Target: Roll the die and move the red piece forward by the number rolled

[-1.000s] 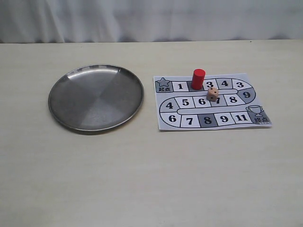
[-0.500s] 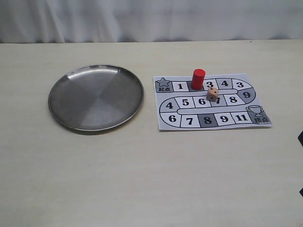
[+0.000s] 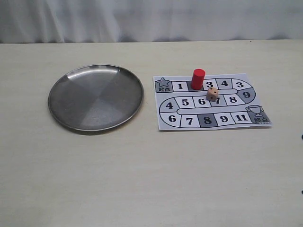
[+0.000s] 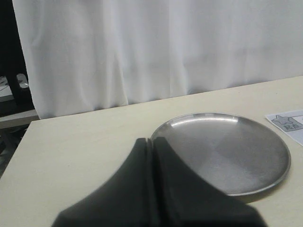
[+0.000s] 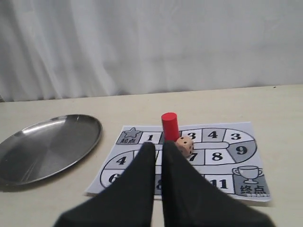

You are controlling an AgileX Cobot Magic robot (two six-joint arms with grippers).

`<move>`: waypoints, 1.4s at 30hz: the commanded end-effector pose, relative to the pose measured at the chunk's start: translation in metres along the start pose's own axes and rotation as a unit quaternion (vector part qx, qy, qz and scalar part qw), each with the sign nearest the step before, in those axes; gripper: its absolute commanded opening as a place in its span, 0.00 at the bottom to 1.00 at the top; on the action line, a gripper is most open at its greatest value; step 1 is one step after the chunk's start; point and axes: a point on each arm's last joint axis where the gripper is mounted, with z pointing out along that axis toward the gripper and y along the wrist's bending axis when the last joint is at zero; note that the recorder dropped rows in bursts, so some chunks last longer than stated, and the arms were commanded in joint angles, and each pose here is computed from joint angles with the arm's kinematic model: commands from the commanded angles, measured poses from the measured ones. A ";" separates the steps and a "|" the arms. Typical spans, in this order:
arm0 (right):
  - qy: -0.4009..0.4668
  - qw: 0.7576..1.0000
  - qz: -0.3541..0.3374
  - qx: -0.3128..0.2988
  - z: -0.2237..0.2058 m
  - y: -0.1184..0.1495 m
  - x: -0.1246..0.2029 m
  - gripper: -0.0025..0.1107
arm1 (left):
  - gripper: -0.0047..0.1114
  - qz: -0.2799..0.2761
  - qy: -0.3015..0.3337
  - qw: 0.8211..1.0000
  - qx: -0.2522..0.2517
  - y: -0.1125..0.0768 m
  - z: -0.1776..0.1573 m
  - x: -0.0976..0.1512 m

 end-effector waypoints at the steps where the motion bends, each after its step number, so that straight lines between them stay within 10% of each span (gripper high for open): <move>1: -0.034 0.998 0.016 0.059 -0.007 -0.008 -0.002 0.06 | 0.04 -0.003 -0.004 1.000 0.001 0.000 0.000 0.000; 42: -0.025 0.993 0.021 0.110 -0.014 -0.013 0.004 0.06 | 0.04 -0.003 -0.004 1.000 0.001 0.000 0.000 0.000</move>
